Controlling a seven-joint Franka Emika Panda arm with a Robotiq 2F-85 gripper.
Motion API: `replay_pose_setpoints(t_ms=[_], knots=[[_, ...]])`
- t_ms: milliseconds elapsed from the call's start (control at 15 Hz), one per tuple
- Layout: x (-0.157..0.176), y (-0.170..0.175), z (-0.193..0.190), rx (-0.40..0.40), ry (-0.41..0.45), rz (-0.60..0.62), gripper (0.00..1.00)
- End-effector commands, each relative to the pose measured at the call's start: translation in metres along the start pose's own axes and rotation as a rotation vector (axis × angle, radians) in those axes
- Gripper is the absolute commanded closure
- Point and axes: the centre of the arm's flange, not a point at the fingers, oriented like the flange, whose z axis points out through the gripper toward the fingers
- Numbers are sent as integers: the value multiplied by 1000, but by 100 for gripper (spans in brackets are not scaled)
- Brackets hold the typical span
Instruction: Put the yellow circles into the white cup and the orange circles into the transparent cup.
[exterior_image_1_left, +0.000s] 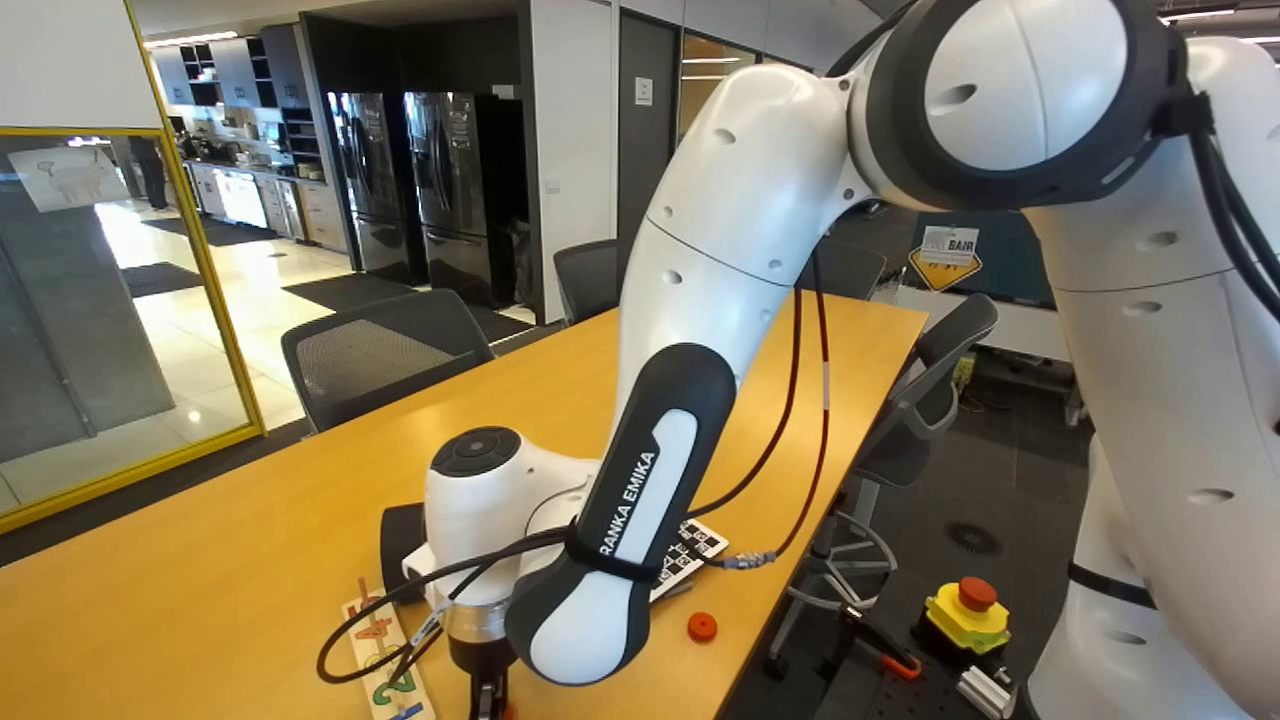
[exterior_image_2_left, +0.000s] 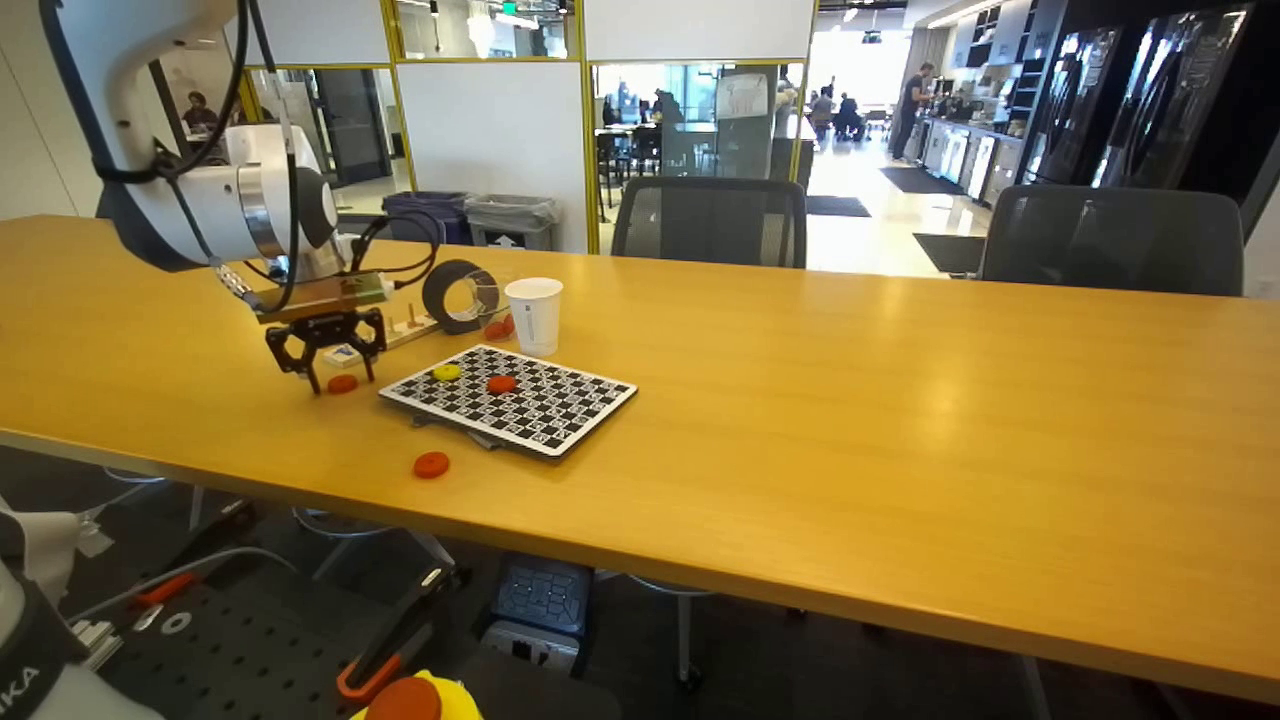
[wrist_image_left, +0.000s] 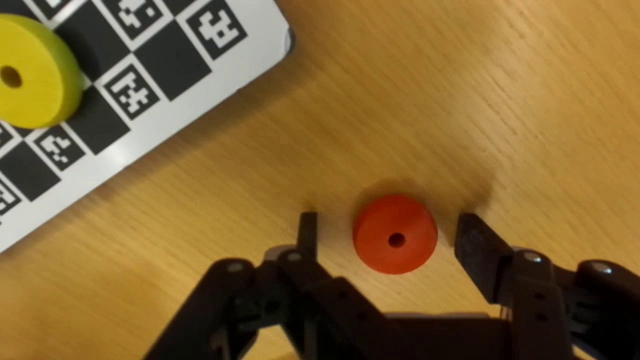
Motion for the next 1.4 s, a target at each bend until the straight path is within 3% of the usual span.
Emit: replay_pose_setpoints(t_ms=[0,267,667,1333], knots=[[6,3,2,-16,13,-15,56],[10,6,-3,-29,-6,-8,81],[19,44,-35,-77,-40,36,79],[56,136,-134,-204,-5,72,79]])
